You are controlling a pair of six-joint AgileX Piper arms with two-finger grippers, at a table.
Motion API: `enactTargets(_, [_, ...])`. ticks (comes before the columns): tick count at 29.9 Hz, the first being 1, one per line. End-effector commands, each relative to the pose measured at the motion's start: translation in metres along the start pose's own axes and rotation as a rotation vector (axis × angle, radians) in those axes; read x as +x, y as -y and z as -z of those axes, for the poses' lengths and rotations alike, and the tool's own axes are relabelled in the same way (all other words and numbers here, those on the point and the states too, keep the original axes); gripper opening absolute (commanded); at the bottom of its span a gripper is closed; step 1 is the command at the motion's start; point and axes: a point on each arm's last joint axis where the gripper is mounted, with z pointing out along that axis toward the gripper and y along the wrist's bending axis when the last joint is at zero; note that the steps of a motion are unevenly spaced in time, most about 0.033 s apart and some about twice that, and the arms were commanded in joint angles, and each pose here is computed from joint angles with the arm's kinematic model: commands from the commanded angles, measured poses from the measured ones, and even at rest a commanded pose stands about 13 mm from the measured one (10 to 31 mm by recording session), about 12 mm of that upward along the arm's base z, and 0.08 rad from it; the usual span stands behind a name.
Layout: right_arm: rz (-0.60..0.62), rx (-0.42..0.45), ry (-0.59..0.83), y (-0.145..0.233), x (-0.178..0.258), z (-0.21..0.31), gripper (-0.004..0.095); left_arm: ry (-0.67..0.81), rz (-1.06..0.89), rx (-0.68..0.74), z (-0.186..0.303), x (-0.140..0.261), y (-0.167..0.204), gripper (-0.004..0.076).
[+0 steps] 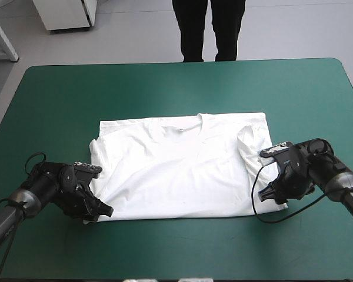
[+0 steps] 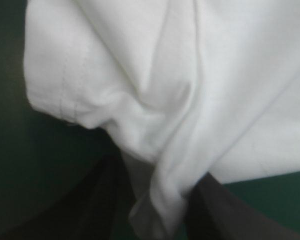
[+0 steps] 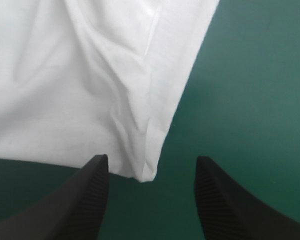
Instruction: Fold the cloth
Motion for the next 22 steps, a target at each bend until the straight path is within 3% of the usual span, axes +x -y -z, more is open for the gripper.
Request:
enactTargets(1, [-0.001,0.012,0.023,0.002,-0.006,0.003,0.0504,0.046,0.017,0.029,0.0,-0.004,0.004,0.0143])
enactTargets(5, [-0.002,0.005,-0.01,0.002,-0.008,-0.005,0.0504,0.046,0.017,0.029,0.0,-0.004,0.004,-0.001])
enactTargets(15, [-0.021,-0.041,-0.085,-0.003,-0.009,-0.027,0.0485,0.033,0.013,0.025,0.0,-0.003,0.004,-0.0009])
enactTargets(19, [-0.023,-0.082,-0.131,-0.007,-0.005,-0.038,0.0398,0.027,0.013,0.026,0.0,-0.003,0.004,-0.0009])
enactTargets(22, [-0.028,-0.094,-0.139,-0.009,-0.005,-0.04,0.0275,0.024,0.013,0.027,0.0,-0.002,0.004,-0.0009])
